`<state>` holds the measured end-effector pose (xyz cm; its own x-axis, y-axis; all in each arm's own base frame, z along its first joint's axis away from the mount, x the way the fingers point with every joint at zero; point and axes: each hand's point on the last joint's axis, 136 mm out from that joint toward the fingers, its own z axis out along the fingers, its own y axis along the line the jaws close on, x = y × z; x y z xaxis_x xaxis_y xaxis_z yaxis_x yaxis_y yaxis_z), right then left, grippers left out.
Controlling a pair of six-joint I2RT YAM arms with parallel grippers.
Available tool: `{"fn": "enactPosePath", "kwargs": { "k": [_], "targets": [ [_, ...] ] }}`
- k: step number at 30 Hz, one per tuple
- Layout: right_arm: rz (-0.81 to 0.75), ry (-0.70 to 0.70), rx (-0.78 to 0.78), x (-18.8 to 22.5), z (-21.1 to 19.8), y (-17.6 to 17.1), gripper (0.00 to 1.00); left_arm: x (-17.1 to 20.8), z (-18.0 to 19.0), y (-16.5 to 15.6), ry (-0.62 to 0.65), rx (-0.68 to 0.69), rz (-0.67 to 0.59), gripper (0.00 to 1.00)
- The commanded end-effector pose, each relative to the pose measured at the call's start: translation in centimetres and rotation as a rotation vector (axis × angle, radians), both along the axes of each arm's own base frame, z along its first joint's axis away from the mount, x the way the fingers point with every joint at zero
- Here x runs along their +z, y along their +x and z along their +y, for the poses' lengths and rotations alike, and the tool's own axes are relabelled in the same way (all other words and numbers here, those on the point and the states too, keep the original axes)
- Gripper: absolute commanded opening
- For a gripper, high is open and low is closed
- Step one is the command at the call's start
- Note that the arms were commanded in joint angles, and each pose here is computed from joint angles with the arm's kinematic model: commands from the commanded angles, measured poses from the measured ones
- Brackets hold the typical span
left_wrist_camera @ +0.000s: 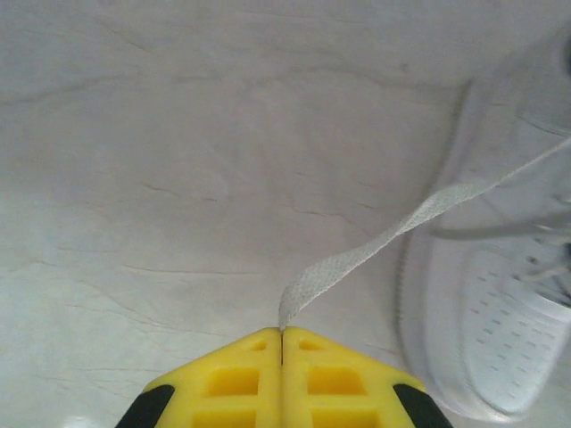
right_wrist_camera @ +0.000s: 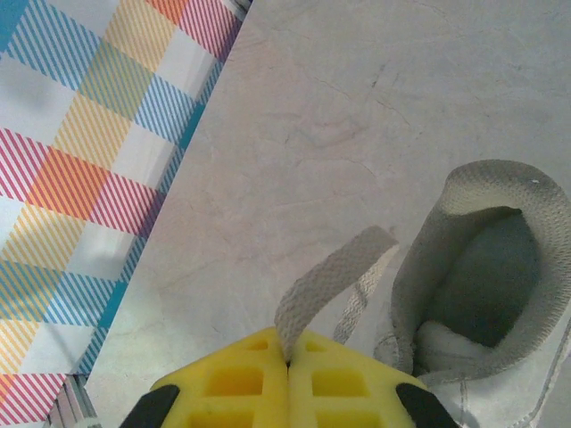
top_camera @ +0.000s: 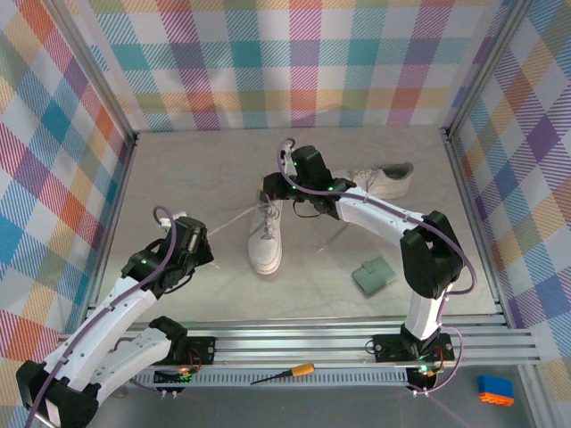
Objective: Tie the shoes
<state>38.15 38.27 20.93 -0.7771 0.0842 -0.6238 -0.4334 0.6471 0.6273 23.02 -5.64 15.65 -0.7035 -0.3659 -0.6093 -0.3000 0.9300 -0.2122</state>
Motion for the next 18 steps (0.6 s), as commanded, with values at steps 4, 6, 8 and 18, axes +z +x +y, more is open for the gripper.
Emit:
{"fn": "enactPosePath", "kwargs": {
  "k": [4,6,8,18],
  "targets": [
    [-0.010,0.013,-0.019,1.0,-0.3,0.4,0.00,1.6,1.8,2.3,0.041,0.089,-0.034,0.00],
    [-0.013,0.009,-0.021,1.1,-0.5,0.3,0.00,1.9,2.3,2.6,0.065,0.103,-0.026,0.00],
    [-0.014,0.005,-0.025,1.1,-0.7,0.3,0.00,1.9,2.7,2.6,0.087,0.116,-0.013,0.00],
    [-0.021,-0.002,-0.031,1.1,-1.2,0.2,0.00,1.4,5.0,1.7,0.142,0.204,0.028,0.00]
  ]
}}
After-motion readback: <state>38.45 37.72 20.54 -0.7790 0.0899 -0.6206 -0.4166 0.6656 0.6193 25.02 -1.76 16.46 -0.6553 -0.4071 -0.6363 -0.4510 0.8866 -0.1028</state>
